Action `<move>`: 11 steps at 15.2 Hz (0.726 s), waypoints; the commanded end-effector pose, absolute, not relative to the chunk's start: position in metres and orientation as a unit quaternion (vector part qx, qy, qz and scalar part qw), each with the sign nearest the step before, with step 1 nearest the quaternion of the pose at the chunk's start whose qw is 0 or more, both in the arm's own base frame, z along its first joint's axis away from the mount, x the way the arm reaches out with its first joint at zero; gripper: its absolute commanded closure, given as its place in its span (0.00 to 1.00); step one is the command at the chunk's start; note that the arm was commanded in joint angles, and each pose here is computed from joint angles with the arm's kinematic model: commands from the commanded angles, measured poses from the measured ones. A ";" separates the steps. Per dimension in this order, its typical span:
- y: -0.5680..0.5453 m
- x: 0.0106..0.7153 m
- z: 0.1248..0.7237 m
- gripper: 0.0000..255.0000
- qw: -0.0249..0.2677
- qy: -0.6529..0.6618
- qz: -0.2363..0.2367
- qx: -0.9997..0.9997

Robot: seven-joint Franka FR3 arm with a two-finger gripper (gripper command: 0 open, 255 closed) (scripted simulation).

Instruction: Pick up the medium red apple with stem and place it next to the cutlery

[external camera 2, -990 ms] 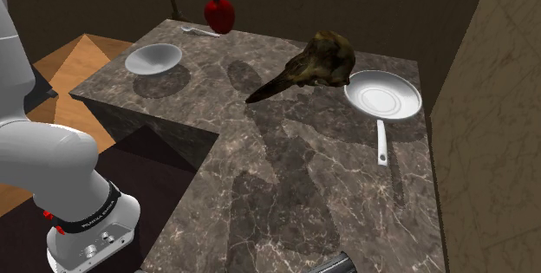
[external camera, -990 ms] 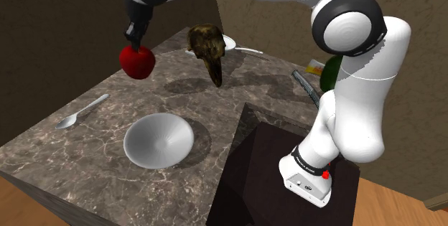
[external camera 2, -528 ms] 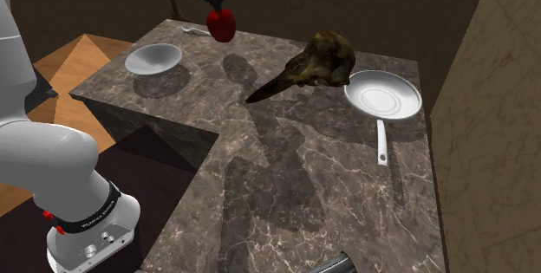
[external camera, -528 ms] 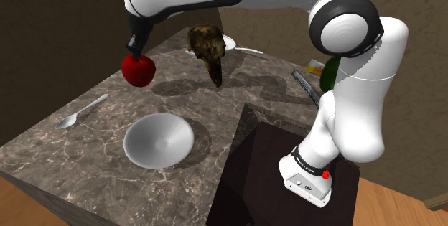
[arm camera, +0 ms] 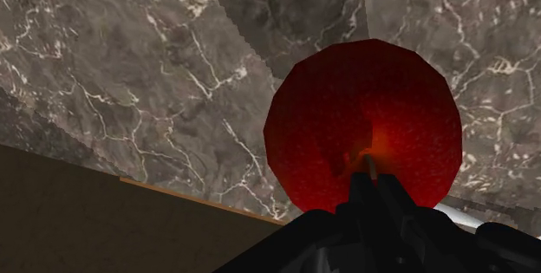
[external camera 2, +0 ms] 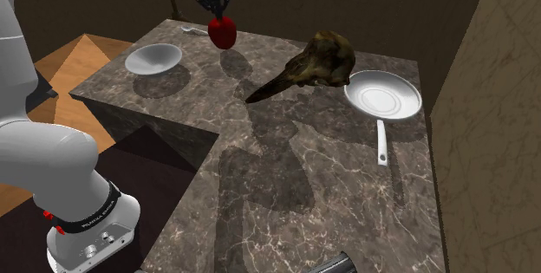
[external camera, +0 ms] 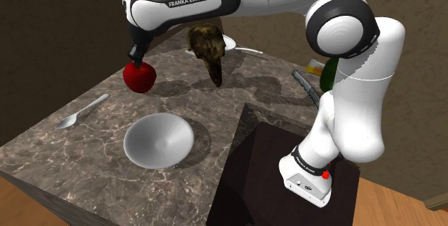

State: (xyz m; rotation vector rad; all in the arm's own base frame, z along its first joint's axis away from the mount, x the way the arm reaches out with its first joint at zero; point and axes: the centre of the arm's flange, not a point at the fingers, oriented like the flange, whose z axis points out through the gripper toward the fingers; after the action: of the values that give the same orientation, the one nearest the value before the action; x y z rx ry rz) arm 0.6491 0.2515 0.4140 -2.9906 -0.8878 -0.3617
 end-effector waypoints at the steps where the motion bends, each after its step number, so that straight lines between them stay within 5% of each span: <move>1: 0.252 0.649 0.414 1.00 0.001 -0.283 -0.116 -0.952; 5: 0.252 0.649 0.414 1.00 0.001 -0.283 -0.116 -0.952; 6: 0.252 0.649 0.413 0.00 0.001 -0.283 -0.116 -0.952; 11: 0.252 0.649 0.413 0.00 0.001 -0.283 -0.116 -0.952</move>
State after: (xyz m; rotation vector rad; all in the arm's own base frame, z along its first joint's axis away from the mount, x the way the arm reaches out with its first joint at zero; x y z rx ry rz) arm 0.6491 0.2515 0.4135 -2.9904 -0.8877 -0.3629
